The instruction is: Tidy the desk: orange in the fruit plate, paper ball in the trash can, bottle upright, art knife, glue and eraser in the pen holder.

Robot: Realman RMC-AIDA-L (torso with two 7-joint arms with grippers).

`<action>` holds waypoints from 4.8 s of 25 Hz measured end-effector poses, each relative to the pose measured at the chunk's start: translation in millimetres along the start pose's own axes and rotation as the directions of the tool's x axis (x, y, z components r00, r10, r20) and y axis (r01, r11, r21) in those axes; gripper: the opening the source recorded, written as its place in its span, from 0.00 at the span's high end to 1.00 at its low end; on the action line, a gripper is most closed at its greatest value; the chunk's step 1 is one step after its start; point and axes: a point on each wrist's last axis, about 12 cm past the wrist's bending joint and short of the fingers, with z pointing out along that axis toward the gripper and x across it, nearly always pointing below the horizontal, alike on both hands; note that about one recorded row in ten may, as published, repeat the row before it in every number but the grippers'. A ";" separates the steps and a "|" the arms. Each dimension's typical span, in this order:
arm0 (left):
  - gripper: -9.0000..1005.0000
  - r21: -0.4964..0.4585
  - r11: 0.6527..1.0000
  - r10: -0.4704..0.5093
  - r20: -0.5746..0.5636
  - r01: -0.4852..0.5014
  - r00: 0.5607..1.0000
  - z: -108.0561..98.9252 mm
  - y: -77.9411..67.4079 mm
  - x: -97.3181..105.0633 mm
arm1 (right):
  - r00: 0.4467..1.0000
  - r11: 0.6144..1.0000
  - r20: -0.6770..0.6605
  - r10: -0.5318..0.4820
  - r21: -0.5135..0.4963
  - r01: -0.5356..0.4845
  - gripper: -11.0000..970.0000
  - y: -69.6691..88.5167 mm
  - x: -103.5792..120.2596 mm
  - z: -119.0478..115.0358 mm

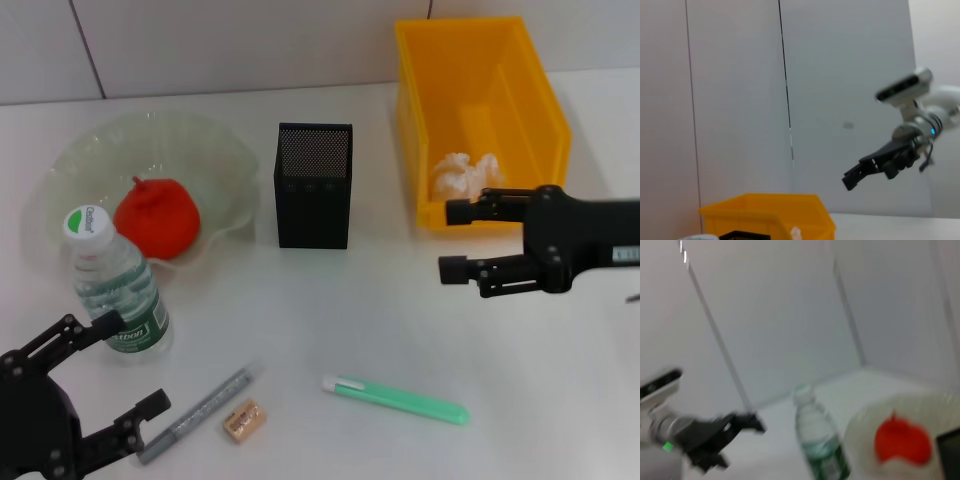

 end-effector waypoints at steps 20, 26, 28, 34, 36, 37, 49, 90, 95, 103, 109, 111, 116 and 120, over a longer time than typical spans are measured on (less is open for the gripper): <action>0.20 -0.040 0.999 -0.016 -0.064 0.013 0.998 -1.8 0.3 9.0 | 0.619 0.998 -0.785 -0.008 0.028 0.048 0.14 29.2 -92.7 128.8; 0.20 -0.043 0.999 -0.016 -0.074 0.013 0.997 0.6 2.5 10.2 | 0.566 0.996 -0.824 -0.030 0.025 0.090 0.14 39.0 -85.5 147.3; 0.20 -0.042 0.999 -0.015 -0.078 0.012 0.997 1.8 3.5 10.5 | 0.546 0.993 -0.837 -0.043 0.026 0.118 0.14 41.4 -82.2 153.7; 0.20 -0.041 0.999 -0.016 -0.081 0.013 0.997 4.5 5.3 11.2 | 0.515 0.986 -0.855 -0.053 0.038 0.165 0.15 47.8 -72.6 171.0; 0.20 -0.041 0.999 -0.017 -0.081 0.013 0.997 4.5 5.3 11.2 | 0.509 0.984 -0.859 -0.054 0.041 0.174 0.15 50.4 -69.6 175.9; 0.20 -0.041 0.999 -0.017 -0.082 0.013 0.997 4.5 5.3 11.3 | 0.506 0.983 -0.861 -0.054 0.044 0.179 0.15 51.8 -68.1 178.4; 0.20 0.005 1.000 -0.023 -0.101 0.024 0.995 6.5 2.2 12.7 | 0.528 0.976 -0.848 -0.038 0.081 0.200 0.18 52.4 -60.0 190.6; 0.20 0.044 0.999 -0.021 -0.108 0.026 0.994 9.7 -1.6 13.9 | 0.496 0.966 -0.867 -0.051 0.084 0.246 0.27 54.7 -36.0 209.7; 0.20 0.044 0.999 -0.022 -0.107 0.027 0.994 9.7 -2.0 14.1 | 0.496 0.966 -0.867 -0.050 0.084 0.245 0.33 54.7 -35.8 209.7; 0.20 0.044 0.999 -0.025 -0.106 0.030 0.994 10.2 -2.7 14.5 | 0.501 0.965 -0.864 -0.053 0.085 0.248 0.42 54.5 -36.1 210.5; 0.20 0.045 0.999 -0.025 -0.106 0.030 0.994 10.4 -2.8 14.5 | 0.490 0.965 -0.869 -0.066 0.069 0.254 0.50 57.2 -33.3 212.2; 0.20 0.046 0.998 -0.024 -0.106 0.029 0.994 10.6 -2.7 14.5 | 0.488 0.965 -0.870 -0.068 0.067 0.255 0.53 57.6 -33.1 212.4; 0.20 0.048 0.998 -0.023 -0.106 0.028 0.994 10.9 -2.5 14.3 | 0.489 0.965 -0.870 -0.069 0.067 0.255 0.54 57.6 -33.2 212.6; 0.20 0.048 0.998 -0.023 -0.105 0.028 0.994 10.9 -2.4 14.3 | 0.488 0.964 -0.870 -0.069 0.067 0.256 0.57 57.5 -33.3 212.7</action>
